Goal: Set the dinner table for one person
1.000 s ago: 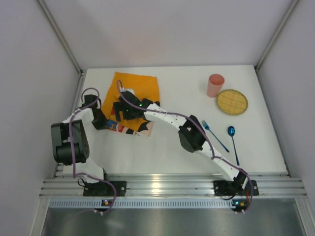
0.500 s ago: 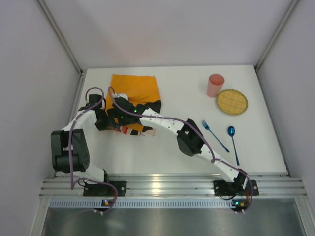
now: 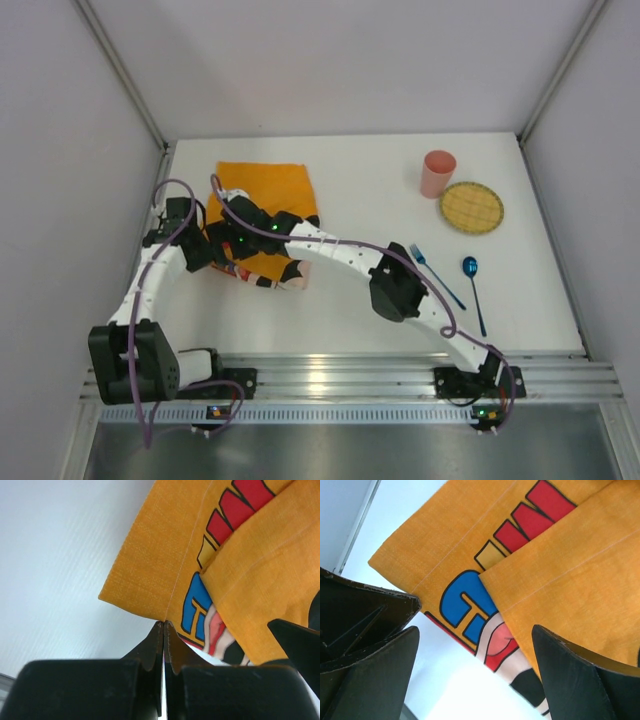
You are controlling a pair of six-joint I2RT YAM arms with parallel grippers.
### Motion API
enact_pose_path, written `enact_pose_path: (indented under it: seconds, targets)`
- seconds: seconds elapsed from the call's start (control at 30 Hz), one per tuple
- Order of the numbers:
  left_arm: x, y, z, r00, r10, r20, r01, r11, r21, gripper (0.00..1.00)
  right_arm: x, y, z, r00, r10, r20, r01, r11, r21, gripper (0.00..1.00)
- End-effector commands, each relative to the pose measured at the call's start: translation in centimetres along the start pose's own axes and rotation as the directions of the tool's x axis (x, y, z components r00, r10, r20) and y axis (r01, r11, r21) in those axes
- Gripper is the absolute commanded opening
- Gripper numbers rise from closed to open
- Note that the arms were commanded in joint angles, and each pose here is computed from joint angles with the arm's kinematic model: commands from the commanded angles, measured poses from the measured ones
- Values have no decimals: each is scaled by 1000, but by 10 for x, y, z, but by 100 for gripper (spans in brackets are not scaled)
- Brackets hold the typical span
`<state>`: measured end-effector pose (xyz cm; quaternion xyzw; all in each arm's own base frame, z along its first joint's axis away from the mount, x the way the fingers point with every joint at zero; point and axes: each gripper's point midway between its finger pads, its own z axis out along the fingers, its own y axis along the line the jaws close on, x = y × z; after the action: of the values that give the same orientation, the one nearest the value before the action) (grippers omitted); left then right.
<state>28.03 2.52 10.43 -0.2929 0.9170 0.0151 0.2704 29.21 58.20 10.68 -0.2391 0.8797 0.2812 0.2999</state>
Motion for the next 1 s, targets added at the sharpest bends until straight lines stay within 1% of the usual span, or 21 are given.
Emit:
enact_pose_path:
  seconds: [0.0, 0.03, 0.07, 0.1, 0.13, 0.17, 0.2, 0.23, 0.3, 0.37, 0.43, 0.53, 0.57, 0.63, 0.67, 0.77, 0.8, 0.9, 0.97]
  targets:
    - [35, -45, -45, 992, 35, -124, -1, 965, 262, 0, 30, -69, 37, 998, 63, -9, -61, 988, 144, 95]
    - [40, -44, -43, 990, 38, -134, -2, 965, 261, 0, 12, -66, 31, 996, 77, 46, -82, 990, 116, 96]
    - [43, -43, -42, 990, 29, -140, 9, 965, 262, 0, 25, -81, 29, 994, 108, 30, -112, 984, 140, 96]
    - [46, -46, -47, 989, 24, -145, 19, 957, 290, 0, -3, -86, 7, 986, 144, 85, -153, 982, 115, 96]
    - [52, -54, -49, 988, 41, -146, 8, 945, 326, 0, -16, -89, 0, 977, 169, 129, -181, 980, 85, 97]
    - [53, -56, -51, 988, 39, -148, 14, 940, 342, 0, -12, -96, -11, 971, 208, 118, -218, 973, 75, 98]
    - [57, -59, -51, 986, 38, -160, 23, 933, 360, 0, -20, -114, -15, 962, 241, 125, -252, 965, 74, 98]
    - [63, -59, -48, 983, 39, -177, 28, 932, 362, 0, -21, -119, -19, 958, 262, 114, -270, 960, 69, 98]
    - [69, -61, -43, 977, 27, -214, 53, 931, 362, 0, -18, -131, -29, 955, 283, 91, -289, 956, 58, 99]
    - [78, -60, -35, 968, 24, -251, 68, 934, 351, 0, -14, -135, -33, 959, 273, 78, -277, 960, 50, 99]
    - [81, -60, -32, 964, 23, -264, 74, 934, 348, 0, -8, -132, -30, 964, 262, 54, -264, 964, 43, 99]
    - [77, -65, -34, 968, 25, -251, 72, 926, 370, 0, 4, -123, -11, 970, 243, 1, -243, 969, 48, 99]
    - [77, -65, -34, 967, 27, -254, 71, 927, 370, 0, 4, -112, -1, 972, 236, -12, -235, 972, 26, 99]
    - [79, -64, -34, 964, 30, -264, 72, 928, 366, 0, 8, -98, 4, 972, 233, -45, -232, 973, 9, 98]
    - [82, -63, -34, 962, 31, -272, 73, 929, 364, 0, 4, -86, 6, 973, 225, -45, -226, 974, -17, 99]
    - [91, -58, -30, 958, 12, -287, 93, 933, 347, 0, 16, -52, 2, 980, 185, -79, -190, 980, -62, 99]
    - [94, -56, -29, 955, 1, -296, 103, 935, 338, 0, 19, -48, 0, 980, 178, -88, -184, 981, -67, 100]
    - [106, -50, -23, 942, -45, -332, 149, 944, 294, 0, 46, -47, -4, 975, 166, -151, -172, 985, -28, 100]
    - [118, -43, -17, 926, -108, -361, 202, 951, 233, 0, 69, -63, -6, 965, 172, -196, -165, 985, 51, 98]
